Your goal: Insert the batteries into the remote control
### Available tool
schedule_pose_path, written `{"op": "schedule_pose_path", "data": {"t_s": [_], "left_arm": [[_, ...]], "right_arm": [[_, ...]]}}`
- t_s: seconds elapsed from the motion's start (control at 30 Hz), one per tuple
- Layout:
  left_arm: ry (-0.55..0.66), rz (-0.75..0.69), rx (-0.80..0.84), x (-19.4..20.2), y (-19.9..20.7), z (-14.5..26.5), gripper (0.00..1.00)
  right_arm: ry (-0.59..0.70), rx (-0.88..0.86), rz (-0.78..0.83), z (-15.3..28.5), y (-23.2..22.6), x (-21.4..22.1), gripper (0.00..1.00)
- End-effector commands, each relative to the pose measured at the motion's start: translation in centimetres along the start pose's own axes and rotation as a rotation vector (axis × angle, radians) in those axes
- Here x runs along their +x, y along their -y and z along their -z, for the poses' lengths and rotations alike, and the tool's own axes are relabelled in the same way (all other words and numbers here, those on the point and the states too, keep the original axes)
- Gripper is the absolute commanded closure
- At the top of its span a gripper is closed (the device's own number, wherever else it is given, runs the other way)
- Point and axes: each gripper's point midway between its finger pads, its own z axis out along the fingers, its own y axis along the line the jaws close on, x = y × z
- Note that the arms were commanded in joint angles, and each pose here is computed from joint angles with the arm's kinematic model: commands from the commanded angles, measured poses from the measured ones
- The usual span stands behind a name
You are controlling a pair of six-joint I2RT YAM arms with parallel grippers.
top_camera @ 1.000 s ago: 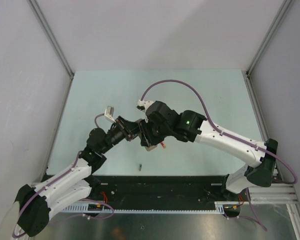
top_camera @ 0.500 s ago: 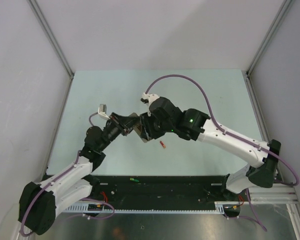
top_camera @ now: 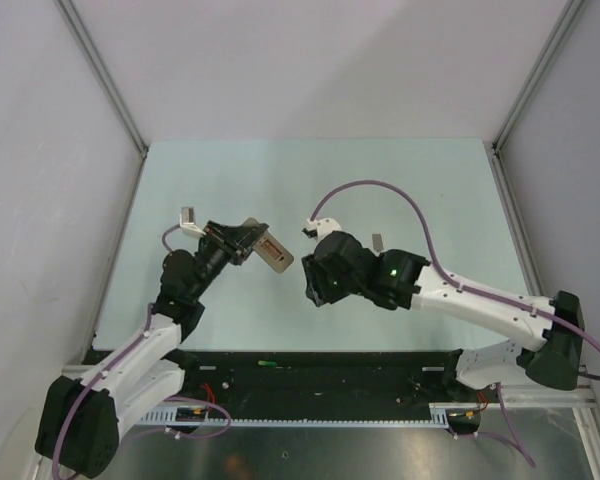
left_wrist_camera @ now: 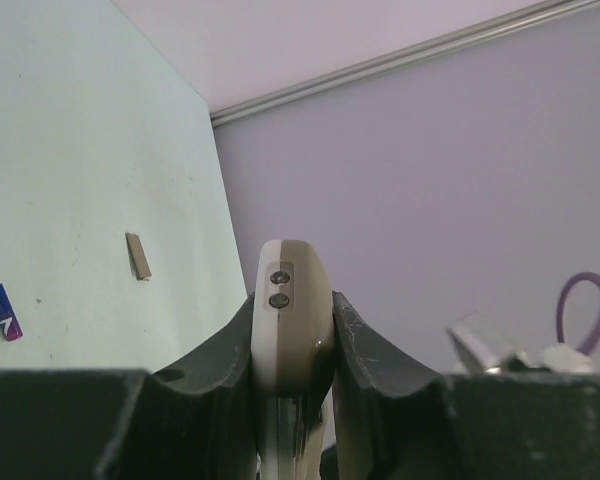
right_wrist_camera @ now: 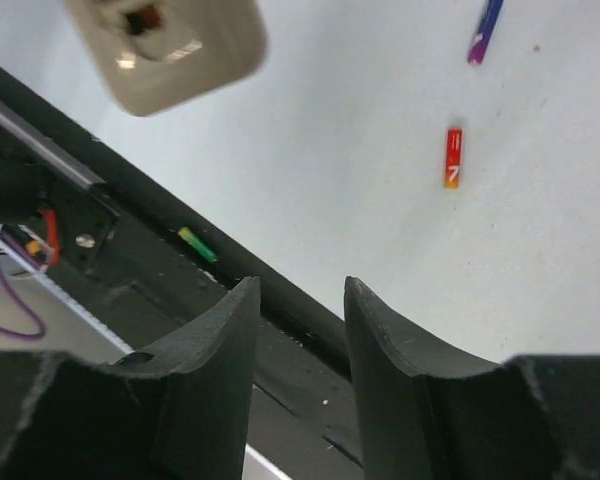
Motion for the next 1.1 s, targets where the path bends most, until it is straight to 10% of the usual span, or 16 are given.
{"op": "schedule_pose_path", "data": {"t_s": [0.0,0.53,1.07], "left_arm": [[-0.011,-0.056,0.067,0.0,2.0,0.8,1.00],[-0.158,-0.127,0.070,3.5,0.3,3.9,1.00],[-0.242,-0.162,0.071,5.1,-0.2,4.4,1.00]], "right_arm": [[0.021,0.050,-0.025,-2.5,0.5,0.8,0.57],[0.050,0.283,-0.041,-8.5,10.3,0.2,0.59],[-0.197,0.240,0.062,-14.5,12.2,5.9,0.53]]}}
